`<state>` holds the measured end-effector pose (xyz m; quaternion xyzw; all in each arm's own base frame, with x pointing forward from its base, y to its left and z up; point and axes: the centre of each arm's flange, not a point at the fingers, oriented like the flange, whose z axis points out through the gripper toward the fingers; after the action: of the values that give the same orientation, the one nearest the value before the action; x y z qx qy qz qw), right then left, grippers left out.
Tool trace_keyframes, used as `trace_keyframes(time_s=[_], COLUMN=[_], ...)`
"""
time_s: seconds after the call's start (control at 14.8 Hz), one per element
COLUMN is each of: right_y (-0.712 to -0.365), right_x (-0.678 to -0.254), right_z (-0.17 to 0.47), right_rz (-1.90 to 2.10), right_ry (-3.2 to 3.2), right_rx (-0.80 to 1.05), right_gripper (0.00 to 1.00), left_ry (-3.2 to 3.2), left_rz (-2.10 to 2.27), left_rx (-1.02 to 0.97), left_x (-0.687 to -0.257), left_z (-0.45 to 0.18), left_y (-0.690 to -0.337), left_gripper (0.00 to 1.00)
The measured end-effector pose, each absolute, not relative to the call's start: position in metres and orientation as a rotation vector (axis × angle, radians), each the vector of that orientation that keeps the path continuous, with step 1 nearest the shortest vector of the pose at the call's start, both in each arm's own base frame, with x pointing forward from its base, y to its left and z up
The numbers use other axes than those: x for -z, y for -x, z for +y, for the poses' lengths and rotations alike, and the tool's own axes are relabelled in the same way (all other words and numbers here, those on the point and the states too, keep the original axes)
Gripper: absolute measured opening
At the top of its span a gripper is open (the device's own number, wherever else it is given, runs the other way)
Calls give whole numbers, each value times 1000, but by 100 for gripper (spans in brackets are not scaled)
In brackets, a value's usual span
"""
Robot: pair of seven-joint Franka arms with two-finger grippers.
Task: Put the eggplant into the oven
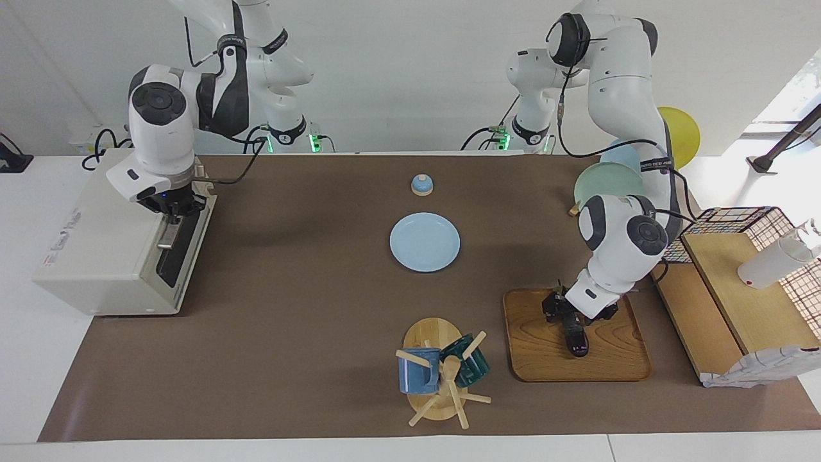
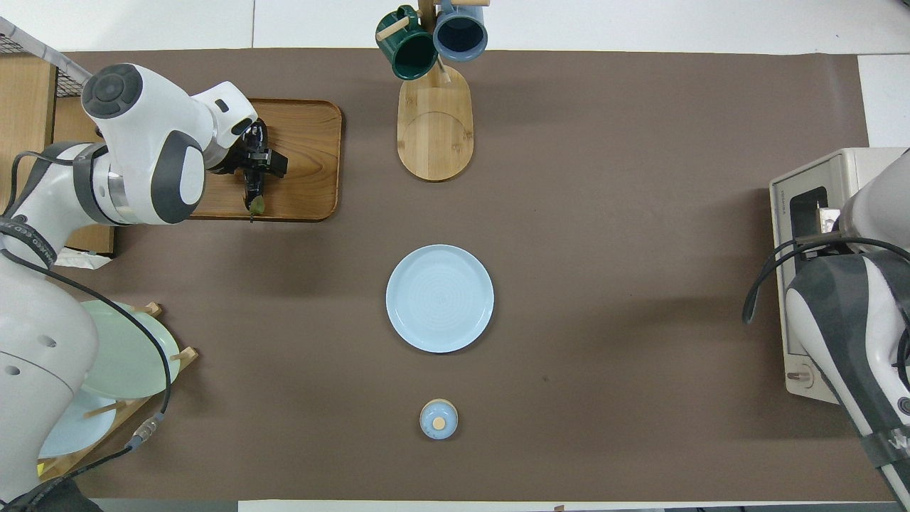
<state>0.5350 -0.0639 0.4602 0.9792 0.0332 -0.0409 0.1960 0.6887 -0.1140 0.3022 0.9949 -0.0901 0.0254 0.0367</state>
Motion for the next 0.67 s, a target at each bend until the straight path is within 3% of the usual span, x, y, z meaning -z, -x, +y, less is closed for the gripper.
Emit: trace_keyframes(time_s=[0.07,0.13,0.4,0.67], right_y=[-534,-533,-529,-526], right_x=[-459,-459,-454,-439], right_z=[-63,-60,-41,-20], right_rz=[97,99,109,114], right_ry=[-2745,-2755,-2825,-2904], right_rx=[109,100,54,11], right_gripper=[1,1,1,1], left_ry=[-3055,-3055,-3060,-3036], left_rz=[-276,-275,-263,-211], left_rx=[-79,-79,-83,-48], left_x=[-302,-303,-312,-377], left_z=[-114,-113,-107,-106], left_y=[-689,-689,-693,-696], left_gripper=[96,87,38,35])
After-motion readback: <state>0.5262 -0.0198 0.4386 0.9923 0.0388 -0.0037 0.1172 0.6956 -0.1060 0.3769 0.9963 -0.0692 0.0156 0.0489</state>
